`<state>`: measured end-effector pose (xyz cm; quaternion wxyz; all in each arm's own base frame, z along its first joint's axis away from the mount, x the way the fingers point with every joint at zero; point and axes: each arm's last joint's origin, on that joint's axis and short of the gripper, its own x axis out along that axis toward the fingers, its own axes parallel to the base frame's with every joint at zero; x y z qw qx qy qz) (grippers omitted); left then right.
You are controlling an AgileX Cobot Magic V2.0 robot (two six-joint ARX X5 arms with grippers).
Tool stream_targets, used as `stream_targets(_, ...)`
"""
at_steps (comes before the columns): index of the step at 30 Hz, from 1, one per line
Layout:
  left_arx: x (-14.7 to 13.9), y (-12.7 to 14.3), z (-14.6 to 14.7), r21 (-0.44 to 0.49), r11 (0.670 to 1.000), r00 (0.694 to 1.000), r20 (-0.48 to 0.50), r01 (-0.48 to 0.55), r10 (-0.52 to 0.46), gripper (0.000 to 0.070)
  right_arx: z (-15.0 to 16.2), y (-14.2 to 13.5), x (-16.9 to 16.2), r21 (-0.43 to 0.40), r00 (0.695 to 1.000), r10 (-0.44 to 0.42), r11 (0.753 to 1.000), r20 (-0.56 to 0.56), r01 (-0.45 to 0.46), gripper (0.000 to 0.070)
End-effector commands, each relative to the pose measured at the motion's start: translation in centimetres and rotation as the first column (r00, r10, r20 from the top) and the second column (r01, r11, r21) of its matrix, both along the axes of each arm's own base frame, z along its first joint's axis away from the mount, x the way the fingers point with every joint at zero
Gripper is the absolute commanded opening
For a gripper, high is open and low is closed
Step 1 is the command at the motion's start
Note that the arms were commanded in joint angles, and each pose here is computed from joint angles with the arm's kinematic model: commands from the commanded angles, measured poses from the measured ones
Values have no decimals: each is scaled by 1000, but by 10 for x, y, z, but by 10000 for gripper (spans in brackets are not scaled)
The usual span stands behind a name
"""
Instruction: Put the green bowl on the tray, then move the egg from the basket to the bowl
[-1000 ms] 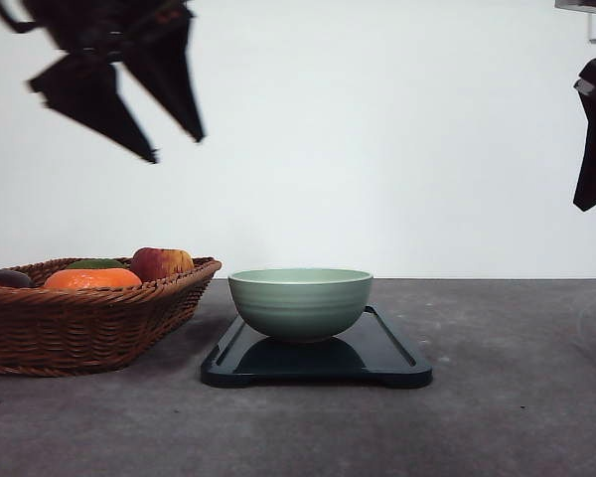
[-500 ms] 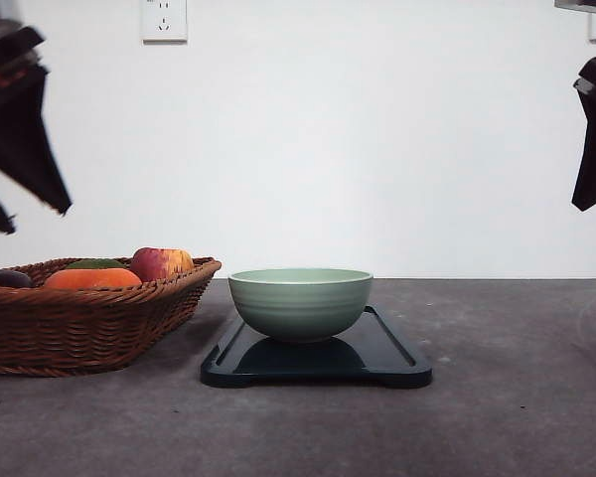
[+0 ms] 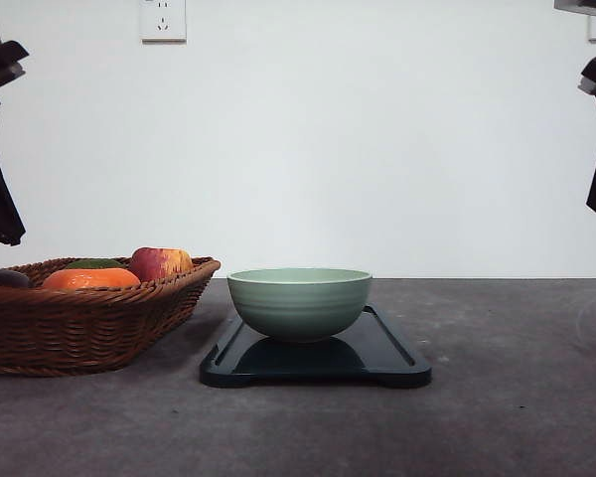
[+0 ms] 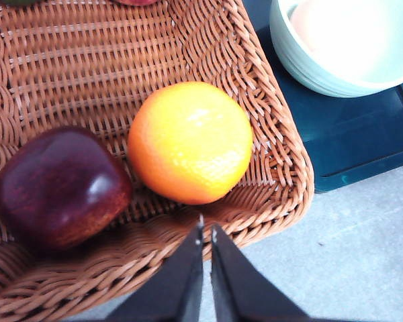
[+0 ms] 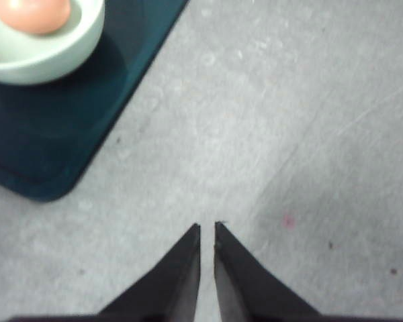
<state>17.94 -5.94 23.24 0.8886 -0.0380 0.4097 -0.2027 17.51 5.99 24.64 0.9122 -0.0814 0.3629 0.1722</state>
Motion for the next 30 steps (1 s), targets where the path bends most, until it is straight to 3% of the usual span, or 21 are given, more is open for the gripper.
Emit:
stream_targets(1, 2, -1, 3, -5, 1000, 1000, 9, 3, -3, 0, 1, 1, 1, 1, 1000, 7, 1000, 9, -7, 26)
stream_targets(10, -1, 0, 5, -8, 1000, 1000, 22, 1, -1, 0, 1, 1, 1, 1, 1000, 7, 1000, 9, -7, 26)
stream_targets(14, -7, 6, 11, 48, 998, 985, 165, 39, -47, 0, 1, 1, 1, 1, 1000, 7, 1000, 9, -7, 26)
stream_targets(17, -18, 14, 10, 18, 1000, 946, 325, 9, -14, 0, 1, 1, 1, 1, 1000, 7, 1000, 10, -7, 26)
stream_targets(21, -39, 31, -3, -43, 996, 857, 508, -74, 85, 0, 1, 1, 1, 1, 1000, 7, 1000, 9, -7, 26)
stream_targets(30, -75, 54, -43, -97, 966, 716, 655, -240, 243, 0, 1, 1, 1, 1, 1000, 7, 1000, 9, -7, 26)
